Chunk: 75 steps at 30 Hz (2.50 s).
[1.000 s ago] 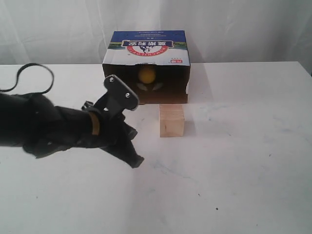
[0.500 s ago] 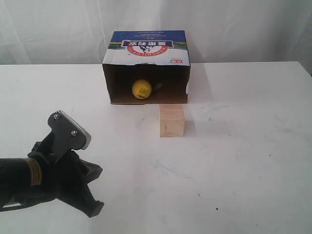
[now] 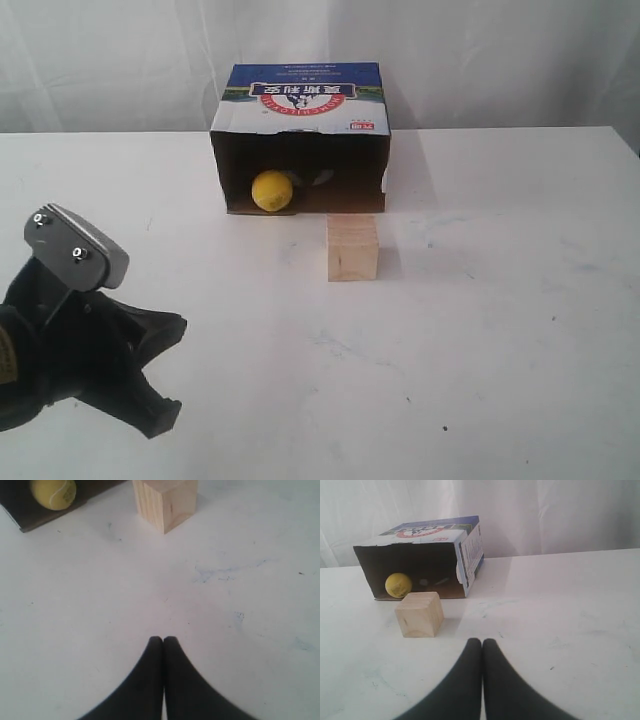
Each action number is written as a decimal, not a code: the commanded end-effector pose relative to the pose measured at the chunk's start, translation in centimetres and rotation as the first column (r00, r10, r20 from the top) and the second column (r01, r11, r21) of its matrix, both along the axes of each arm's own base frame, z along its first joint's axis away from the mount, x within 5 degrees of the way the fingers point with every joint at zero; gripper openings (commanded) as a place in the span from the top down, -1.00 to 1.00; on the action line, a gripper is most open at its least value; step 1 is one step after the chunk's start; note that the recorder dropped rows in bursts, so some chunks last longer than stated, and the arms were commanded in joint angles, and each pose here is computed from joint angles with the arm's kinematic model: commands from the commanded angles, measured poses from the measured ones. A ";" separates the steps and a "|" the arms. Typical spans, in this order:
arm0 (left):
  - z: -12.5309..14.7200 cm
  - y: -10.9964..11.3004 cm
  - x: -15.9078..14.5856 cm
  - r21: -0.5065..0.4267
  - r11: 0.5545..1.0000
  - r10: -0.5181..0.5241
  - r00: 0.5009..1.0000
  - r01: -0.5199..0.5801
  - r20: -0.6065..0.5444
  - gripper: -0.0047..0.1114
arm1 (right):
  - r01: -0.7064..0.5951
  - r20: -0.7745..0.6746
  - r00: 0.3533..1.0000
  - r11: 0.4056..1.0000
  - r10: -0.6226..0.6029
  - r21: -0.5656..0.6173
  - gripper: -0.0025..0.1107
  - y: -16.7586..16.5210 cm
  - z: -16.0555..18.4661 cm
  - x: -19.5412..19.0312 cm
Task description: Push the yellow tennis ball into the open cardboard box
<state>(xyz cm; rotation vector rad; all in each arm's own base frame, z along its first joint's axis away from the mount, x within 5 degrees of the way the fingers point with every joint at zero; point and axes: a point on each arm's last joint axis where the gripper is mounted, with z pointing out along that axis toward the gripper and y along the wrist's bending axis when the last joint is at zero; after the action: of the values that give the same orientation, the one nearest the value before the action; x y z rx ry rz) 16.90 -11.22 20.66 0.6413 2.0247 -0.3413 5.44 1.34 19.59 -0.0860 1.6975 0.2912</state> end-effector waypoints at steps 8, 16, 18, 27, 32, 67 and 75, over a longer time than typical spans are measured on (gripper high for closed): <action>2.5 2.2 -3.2 0.004 1.000 0.013 1.000 -0.013 -0.005 0.92 | 0.004 0.006 1.000 1.000 -0.004 0.004 0.96 0.0 -0.1 0.0; 2.3 4.5 -6.7 -0.090 0.996 0.030 0.997 -0.024 0.070 0.92 | 0.004 0.006 1.000 1.000 -0.004 0.004 0.96 0.0 -0.1 0.0; 1.4 5.1 -7.6 -0.106 0.994 0.032 0.996 -0.023 0.088 0.92 | 0.004 0.006 1.000 1.000 -0.004 0.004 0.96 0.0 -0.1 0.0; -2.5 7.4 -11.0 -0.177 0.984 0.046 0.981 -0.011 0.191 0.92 | 0.004 0.006 1.000 1.000 -0.004 0.004 0.96 0.0 -0.1 0.0; -2.5 7.8 -11.7 -0.207 0.978 0.052 0.971 -0.003 0.233 0.92 | 0.004 0.006 1.000 1.000 -0.004 0.004 0.96 0.0 -0.1 0.0; -4.0 8.9 -12.3 -0.220 0.953 0.225 0.973 -0.209 0.052 0.92 | 0.004 0.006 1.000 1.000 -0.004 0.004 0.96 0.0 -0.1 0.0; -4.0 8.9 -12.2 -0.222 0.949 0.241 0.969 -0.224 0.055 0.92 | 0.004 0.006 1.000 1.000 -0.004 0.004 0.96 0.0 -0.1 0.0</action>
<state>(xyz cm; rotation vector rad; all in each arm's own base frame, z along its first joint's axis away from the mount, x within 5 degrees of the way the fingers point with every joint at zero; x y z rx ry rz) 4.65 -2.34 16.77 0.2888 1.9258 -0.3839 5.44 1.34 19.59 -0.0860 1.6975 0.2912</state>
